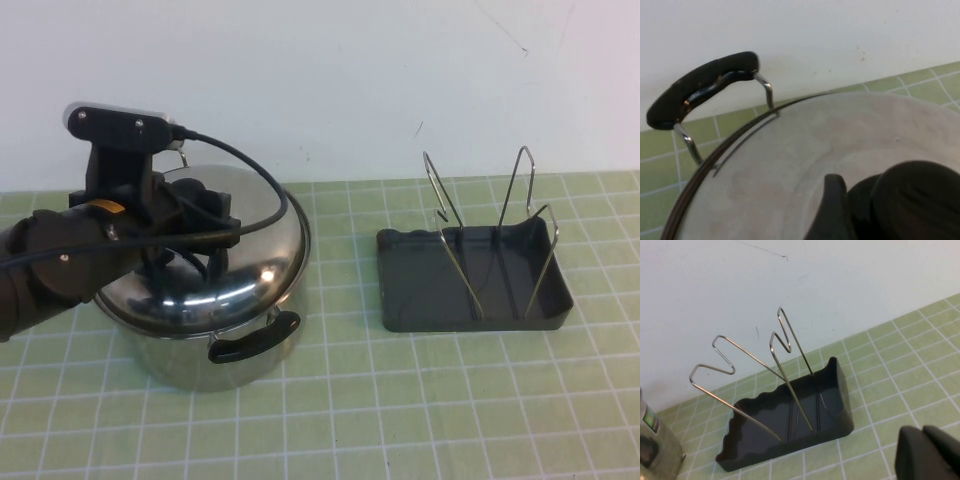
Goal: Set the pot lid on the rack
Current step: Open the pot, then hand over the pot lid
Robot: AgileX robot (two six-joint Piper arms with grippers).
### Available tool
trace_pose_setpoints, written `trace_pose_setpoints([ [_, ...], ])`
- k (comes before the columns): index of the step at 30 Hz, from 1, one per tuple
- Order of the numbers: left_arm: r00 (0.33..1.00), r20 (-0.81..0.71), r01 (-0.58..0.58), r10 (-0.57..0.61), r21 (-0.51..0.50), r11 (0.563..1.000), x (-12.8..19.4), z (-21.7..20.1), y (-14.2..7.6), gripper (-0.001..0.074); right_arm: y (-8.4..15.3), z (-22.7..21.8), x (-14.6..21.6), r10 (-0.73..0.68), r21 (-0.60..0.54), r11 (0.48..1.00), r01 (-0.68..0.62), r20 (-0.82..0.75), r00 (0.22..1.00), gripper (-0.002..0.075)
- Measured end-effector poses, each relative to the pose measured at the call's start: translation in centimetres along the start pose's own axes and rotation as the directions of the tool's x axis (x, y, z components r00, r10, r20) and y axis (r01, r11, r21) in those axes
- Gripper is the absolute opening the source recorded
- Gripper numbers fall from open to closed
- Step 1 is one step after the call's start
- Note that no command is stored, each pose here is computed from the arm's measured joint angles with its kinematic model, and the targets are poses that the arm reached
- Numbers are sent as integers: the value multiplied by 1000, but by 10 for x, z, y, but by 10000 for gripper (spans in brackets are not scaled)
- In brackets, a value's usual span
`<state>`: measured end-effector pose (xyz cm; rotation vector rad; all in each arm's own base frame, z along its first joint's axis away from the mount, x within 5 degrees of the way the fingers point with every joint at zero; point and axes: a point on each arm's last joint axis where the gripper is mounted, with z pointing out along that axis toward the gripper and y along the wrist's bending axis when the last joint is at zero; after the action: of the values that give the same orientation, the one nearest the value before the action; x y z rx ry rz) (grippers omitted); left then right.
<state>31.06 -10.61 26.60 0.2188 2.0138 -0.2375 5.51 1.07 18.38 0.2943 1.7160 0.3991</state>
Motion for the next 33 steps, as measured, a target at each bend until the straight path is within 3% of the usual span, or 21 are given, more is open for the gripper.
trace_pose_setpoints([
  [3,1000,-2,7,-7,1,1000,0,0,0,444,0,0,0,0,0,1000,0,0,1000,-1],
  [6,1000,7,16,-16,1,1000,-2,0,0,316,0,0,0,0,0,1000,0,0,1000,-1],
  [13,999,30,21,-21,12,1000,-9,-11,-1,323,0,0,0,-7,0,1000,7,2,1000,-1],
  [18,984,169,56,-61,35,998,-40,-50,-3,323,1,-1,-2,-49,-5,999,49,0,999,-1],
  [22,929,263,244,-262,102,964,-61,-83,-3,323,10,-4,-12,-48,-34,998,48,-21,999,-1],
  [26,886,215,383,-412,163,909,-61,-91,-6,323,22,1,-26,14,-74,997,-23,-110,994,0],
  [30,871,160,434,-464,190,880,-57,-88,-13,323,47,11,-50,-21,-224,974,-19,-176,984,64],
  [33,871,149,432,-469,226,873,-57,-88,-25,323,68,24,-74,-3,-370,927,-62,-173,985,166],
])
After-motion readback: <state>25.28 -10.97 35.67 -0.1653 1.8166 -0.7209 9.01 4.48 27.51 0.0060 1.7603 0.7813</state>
